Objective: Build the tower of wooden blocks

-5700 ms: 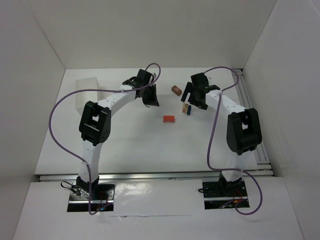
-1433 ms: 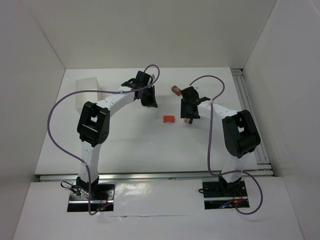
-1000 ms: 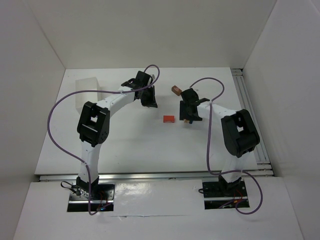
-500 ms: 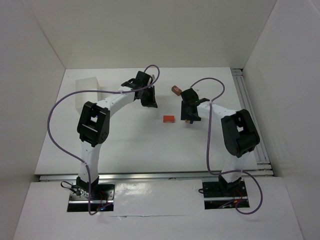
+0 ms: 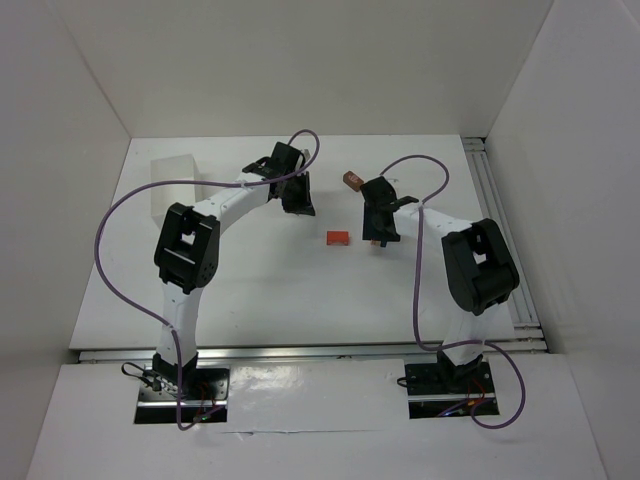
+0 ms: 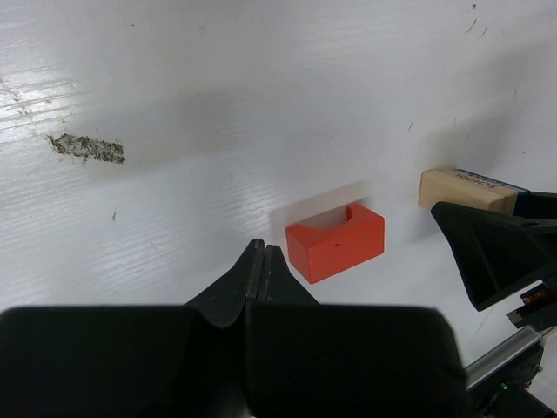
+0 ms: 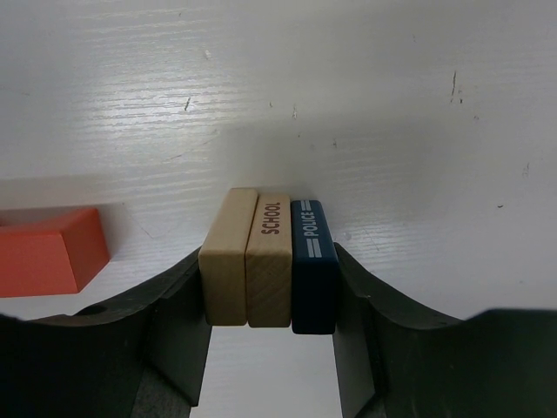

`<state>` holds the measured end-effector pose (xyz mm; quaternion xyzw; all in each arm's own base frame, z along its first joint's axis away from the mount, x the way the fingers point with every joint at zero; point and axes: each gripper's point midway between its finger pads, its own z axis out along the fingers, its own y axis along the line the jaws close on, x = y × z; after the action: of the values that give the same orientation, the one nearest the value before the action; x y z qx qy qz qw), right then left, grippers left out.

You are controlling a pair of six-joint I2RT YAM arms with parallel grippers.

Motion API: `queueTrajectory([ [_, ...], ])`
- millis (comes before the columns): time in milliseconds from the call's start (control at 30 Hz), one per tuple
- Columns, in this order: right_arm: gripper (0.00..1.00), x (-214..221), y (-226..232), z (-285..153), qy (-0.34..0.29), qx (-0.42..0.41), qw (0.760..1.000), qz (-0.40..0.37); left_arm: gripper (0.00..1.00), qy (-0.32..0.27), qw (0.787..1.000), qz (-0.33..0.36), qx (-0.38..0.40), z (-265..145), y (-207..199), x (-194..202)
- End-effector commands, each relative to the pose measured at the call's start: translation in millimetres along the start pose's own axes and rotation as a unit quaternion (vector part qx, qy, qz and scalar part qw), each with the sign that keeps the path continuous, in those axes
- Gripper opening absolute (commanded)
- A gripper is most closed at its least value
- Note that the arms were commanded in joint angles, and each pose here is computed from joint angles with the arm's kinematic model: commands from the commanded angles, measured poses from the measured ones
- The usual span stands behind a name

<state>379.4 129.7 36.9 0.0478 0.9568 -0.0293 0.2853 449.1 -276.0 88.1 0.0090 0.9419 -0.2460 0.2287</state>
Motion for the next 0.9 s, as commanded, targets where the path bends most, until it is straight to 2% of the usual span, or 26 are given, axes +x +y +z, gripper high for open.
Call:
queueTrajectory([
  [0, 0.46, -19.8, 3.4, -11.0, -0.028, 0.002, 1.0, 0.003, 0.0, -0.017, 1.0, 0.016, 0.019, -18.7, -9.8, -10.6],
  [300, 0.44, -29.9, 7.1, -38.2, -0.027, -0.011, 1.0, 0.0, 0.0, -0.024, 0.999, 0.021, 0.008, -20.8, -5.8, -12.0],
  [467, 0.44, -50.8, 25.7, -62.3, -0.046, -0.031, 0.998, -0.002, 0.0, -0.037, 0.999, 0.005, -0.022, -28.5, 17.1, -20.5],
  [667, 0.44, -59.1, 75.3, -77.9, -0.059, -0.08, 0.995, -0.004, 0.0, -0.062, 0.995, -0.044, -0.059, -53.6, 60.3, -32.0],
  [867, 0.44, -58.7, 111.3, -71.1, -0.056, -0.091, 0.994, -0.013, 0.0, -0.075, 0.993, -0.064, -0.072, -66.3, 72.2, -31.1],
])
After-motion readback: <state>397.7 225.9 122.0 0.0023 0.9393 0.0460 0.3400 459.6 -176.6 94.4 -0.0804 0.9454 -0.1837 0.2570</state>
